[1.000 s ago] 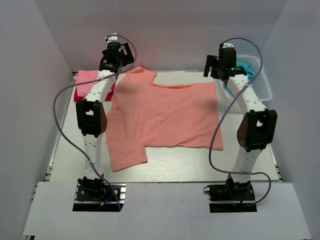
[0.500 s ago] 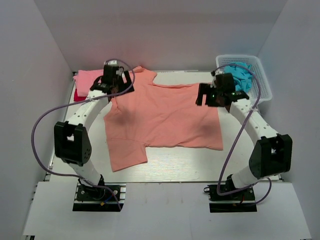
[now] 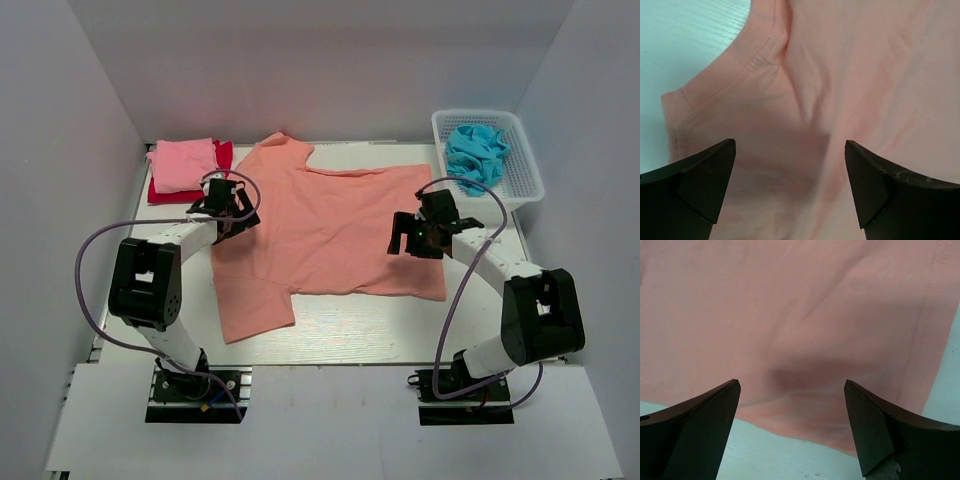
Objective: Fold and stack the t-shirts
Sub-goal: Flatten out the tshirt, then grap the side of the flattened tshirt closest away from the robot with both arms
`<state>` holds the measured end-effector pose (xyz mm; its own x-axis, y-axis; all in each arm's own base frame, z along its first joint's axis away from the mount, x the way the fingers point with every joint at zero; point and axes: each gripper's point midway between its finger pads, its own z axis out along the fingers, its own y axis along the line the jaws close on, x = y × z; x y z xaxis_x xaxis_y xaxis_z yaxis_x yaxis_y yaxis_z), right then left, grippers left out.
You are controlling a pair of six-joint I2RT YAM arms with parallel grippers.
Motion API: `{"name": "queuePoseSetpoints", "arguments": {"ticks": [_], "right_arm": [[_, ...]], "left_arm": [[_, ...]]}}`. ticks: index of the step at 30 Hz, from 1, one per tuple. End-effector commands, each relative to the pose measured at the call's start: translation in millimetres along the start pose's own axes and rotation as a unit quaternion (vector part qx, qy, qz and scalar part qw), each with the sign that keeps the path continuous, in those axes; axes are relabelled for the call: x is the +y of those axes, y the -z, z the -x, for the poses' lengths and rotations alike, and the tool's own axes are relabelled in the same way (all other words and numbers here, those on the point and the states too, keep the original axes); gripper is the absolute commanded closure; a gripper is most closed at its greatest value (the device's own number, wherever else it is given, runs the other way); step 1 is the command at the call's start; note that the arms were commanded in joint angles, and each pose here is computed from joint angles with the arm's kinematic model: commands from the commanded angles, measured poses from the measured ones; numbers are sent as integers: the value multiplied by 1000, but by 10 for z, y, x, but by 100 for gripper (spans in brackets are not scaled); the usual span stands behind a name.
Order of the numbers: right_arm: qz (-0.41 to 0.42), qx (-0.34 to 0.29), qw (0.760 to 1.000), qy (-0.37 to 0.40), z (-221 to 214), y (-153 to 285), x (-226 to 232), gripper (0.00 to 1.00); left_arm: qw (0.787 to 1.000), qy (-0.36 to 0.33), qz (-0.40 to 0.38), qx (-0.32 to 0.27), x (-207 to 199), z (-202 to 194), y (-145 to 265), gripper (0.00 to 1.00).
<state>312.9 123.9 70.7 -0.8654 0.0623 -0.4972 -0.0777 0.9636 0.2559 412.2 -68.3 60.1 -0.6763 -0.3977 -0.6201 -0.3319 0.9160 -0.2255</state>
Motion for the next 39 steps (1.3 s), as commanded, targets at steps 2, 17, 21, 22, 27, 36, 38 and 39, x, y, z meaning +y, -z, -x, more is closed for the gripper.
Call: {"name": "queuePoseSetpoints", "arguments": {"ticks": [2, 17, 21, 22, 27, 36, 38, 39], "right_arm": [[8, -28, 999, -13, 36, -55, 5, 10], [-36, -39, 998, -16, -143, 137, -202, 10], [-37, -58, 997, -39, 28, 326, -134, 10], [-45, -63, 995, -60, 41, 358, -148, 10], [-89, -82, 988, -98, -52, 608, -299, 10], [-45, -88, 990, -104, -255, 569, -230, 10], [-37, -86, 990, -106, -271, 529, -207, 10], [-37, -82, 990, -107, -280, 507, -211, 10]], "left_arm": [[999, 31, 34, -8, 177, -87, -56, 0], [987, 114, 115, -17, 730, -301, 541, 0], [989, 106, 98, -41, 538, 146, 970, 0], [989, 100, 98, -37, 515, 144, 1061, 0], [980, 88, 86, 154, 549, -679, 1452, 0], [956, 132, 38, 259, 850, -1881, 1889, 3], [951, 138, 12, 278, 793, -2012, 1856, 4], [949, 138, 9, 284, 781, -2067, 1849, 4]]}}
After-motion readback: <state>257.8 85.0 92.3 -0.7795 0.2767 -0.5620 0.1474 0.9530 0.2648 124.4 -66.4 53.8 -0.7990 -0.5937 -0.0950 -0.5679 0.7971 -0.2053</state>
